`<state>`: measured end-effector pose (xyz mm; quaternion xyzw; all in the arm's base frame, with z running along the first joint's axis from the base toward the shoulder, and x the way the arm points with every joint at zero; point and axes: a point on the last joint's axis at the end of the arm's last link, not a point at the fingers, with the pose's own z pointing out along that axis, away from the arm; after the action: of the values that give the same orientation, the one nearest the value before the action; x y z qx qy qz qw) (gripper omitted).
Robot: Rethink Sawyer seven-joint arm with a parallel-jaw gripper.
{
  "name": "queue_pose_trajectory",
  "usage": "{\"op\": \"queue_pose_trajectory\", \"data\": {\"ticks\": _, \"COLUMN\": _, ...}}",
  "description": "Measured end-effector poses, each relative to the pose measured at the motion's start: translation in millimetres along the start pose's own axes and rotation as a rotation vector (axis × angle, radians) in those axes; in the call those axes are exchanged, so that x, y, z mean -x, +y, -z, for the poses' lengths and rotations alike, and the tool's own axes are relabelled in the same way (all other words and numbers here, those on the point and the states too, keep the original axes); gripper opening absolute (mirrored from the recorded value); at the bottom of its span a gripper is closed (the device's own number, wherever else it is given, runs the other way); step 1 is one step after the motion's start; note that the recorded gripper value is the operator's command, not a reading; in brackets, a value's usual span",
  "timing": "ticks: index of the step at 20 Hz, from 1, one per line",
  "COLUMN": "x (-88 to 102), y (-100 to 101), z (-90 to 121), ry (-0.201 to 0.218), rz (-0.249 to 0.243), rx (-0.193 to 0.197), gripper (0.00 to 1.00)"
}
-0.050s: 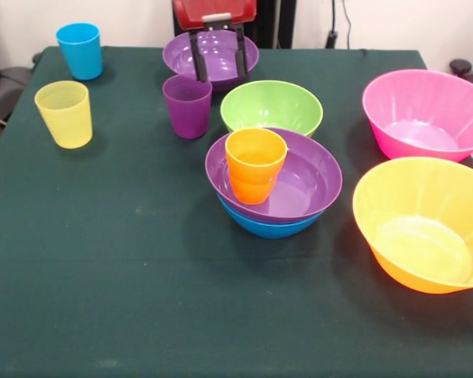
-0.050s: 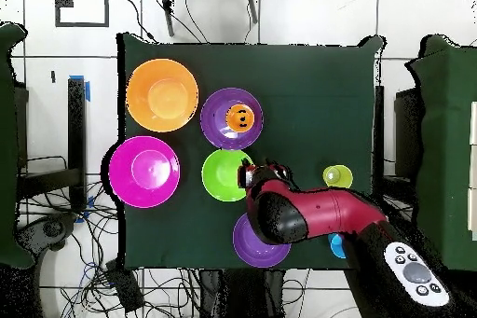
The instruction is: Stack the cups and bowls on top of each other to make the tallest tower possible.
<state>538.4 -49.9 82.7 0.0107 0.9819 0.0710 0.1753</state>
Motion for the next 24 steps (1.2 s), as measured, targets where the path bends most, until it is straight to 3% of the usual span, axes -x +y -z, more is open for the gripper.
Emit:
{"op": "queue_pose_trajectory", "data": {"ticks": 8, "x": -13.8, "y": 12.8, "z": -10.1, "ry": 0.037, "rz": 0.011, "rx": 0.008, "gripper": 1.00}}
{"op": "queue_pose_trajectory", "data": {"ticks": 16, "x": -14.1, "y": 12.2, "z": -10.4, "ry": 0.038, "rz": 0.009, "rx": 0.009, "gripper": 1.00}}
{"op": "queue_pose_trajectory", "data": {"ticks": 24, "x": -10.4, "y": 14.7, "z": -12.8, "ry": -0.008, "rz": 0.005, "rx": 0.023, "gripper": 1.00}}
